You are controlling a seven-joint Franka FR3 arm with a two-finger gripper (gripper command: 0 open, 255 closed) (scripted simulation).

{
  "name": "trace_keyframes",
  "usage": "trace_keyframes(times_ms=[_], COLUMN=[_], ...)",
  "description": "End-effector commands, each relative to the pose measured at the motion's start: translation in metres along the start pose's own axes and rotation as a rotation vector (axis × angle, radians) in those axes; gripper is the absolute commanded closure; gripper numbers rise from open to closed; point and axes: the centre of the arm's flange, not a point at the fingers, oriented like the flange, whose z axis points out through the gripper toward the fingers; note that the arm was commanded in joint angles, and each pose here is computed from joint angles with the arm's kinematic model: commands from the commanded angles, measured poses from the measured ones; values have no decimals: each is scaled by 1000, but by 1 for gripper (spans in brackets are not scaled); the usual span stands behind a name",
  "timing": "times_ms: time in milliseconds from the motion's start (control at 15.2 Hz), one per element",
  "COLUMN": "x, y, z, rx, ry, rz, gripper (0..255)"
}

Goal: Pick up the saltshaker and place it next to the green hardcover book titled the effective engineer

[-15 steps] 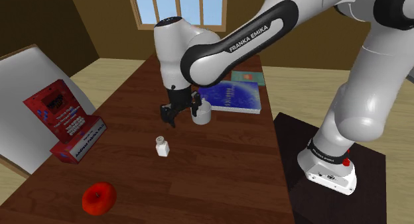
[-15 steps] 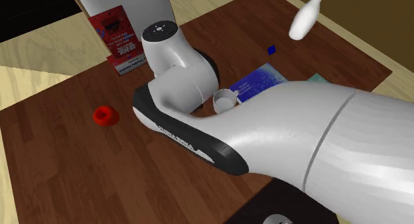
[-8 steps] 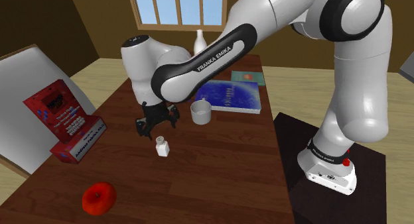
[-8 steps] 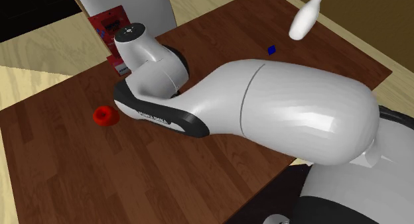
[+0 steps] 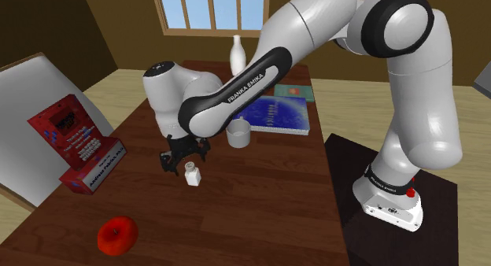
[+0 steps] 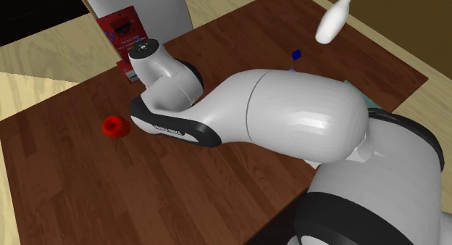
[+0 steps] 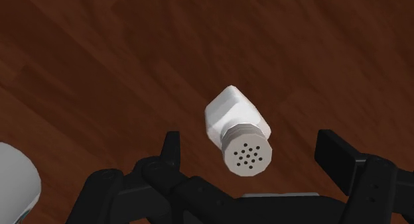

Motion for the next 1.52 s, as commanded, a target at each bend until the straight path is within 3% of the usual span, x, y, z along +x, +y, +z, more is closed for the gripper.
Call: trace_keyframes(times_ms=[0, 462, 528, 1122, 1452], x=[-2, -2, -2, -2, -2], y=[0, 0, 0, 0, 0], z=[7, 7, 7, 7, -19], rx=[0, 0, 0, 0, 0], ry=[0, 0, 0, 0, 0], rz=[0, 0, 0, 0, 0], gripper=[0, 0, 255, 255, 255])
